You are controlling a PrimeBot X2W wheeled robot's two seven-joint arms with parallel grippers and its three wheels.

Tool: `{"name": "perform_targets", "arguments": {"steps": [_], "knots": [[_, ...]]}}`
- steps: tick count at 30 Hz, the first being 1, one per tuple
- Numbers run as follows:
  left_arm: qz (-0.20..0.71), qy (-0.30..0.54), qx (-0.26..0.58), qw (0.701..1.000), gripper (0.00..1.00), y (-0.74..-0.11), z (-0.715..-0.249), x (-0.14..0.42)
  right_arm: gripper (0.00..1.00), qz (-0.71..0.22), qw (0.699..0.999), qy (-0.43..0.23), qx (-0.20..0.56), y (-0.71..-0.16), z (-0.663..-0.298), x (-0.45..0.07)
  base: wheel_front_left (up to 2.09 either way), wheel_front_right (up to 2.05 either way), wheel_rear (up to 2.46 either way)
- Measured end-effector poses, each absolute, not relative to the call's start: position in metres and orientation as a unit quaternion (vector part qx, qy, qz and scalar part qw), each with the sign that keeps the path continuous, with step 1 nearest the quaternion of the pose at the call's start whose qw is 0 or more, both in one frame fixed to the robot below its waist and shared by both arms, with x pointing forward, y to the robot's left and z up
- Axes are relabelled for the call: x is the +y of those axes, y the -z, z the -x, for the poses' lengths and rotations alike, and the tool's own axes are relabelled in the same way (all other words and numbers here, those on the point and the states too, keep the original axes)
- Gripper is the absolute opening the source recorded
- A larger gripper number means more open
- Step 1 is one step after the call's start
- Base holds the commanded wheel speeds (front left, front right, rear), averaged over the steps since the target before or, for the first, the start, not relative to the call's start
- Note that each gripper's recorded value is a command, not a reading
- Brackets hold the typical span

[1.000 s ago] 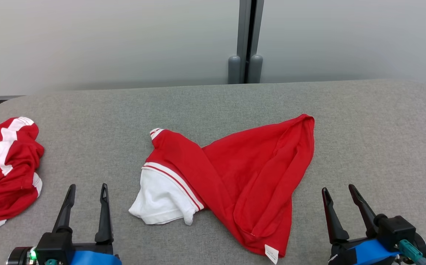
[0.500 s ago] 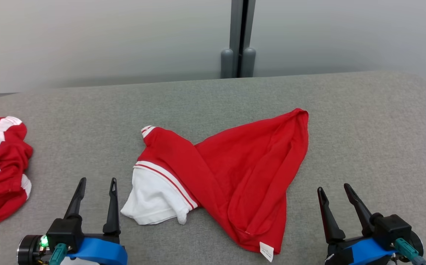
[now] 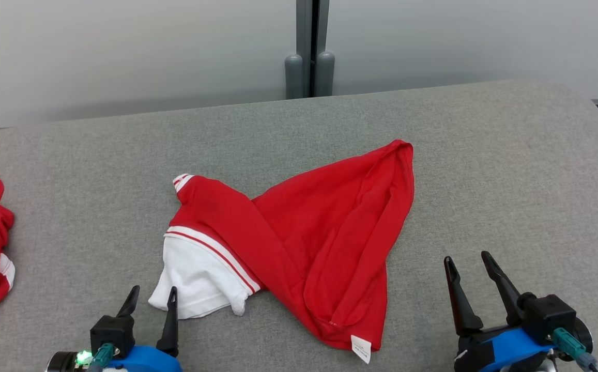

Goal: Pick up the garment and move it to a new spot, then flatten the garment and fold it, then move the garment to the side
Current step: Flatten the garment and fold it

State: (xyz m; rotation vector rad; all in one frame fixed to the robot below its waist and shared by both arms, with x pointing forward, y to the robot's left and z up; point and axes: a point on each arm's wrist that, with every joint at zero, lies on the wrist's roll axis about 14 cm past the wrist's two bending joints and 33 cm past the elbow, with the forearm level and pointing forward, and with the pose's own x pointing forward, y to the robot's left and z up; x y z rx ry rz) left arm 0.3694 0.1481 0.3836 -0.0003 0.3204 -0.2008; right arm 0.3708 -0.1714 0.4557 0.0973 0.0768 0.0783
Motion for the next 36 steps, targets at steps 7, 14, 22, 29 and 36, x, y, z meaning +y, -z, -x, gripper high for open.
{"name": "perform_targets", "arguments": {"steps": [7,14,22,29,36], "knots": [[0.003,0.099,0.194,0.976,1.0,-0.365,-0.369,0.15,1.0,-0.046,0.997,-0.037,0.04,-0.454,-0.374,-0.174,0.0,0.0,0.0],[0.01,0.109,0.221,0.969,1.0,-0.351,-0.364,0.141,1.0,-0.042,0.997,-0.038,0.043,-0.453,-0.374,-0.176,0.0,0.0,0.0],[0.022,0.12,0.226,0.966,0.0,-0.35,-0.36,0.13,1.0,-0.04,0.998,-0.037,0.038,-0.456,-0.372,-0.177,0.0,0.0,0.0],[0.041,0.104,0.16,0.981,0.0,-0.387,-0.375,0.136,1.0,-0.041,0.998,-0.044,0.035,-0.458,-0.371,-0.172,0.0,0.0,0.0],[0.063,0.06,0.104,0.991,0.0,-0.418,-0.359,0.158,1.0,-0.049,0.996,-0.065,0.033,-0.46,-0.372,-0.157,0.0,0.0,0.0]]}}
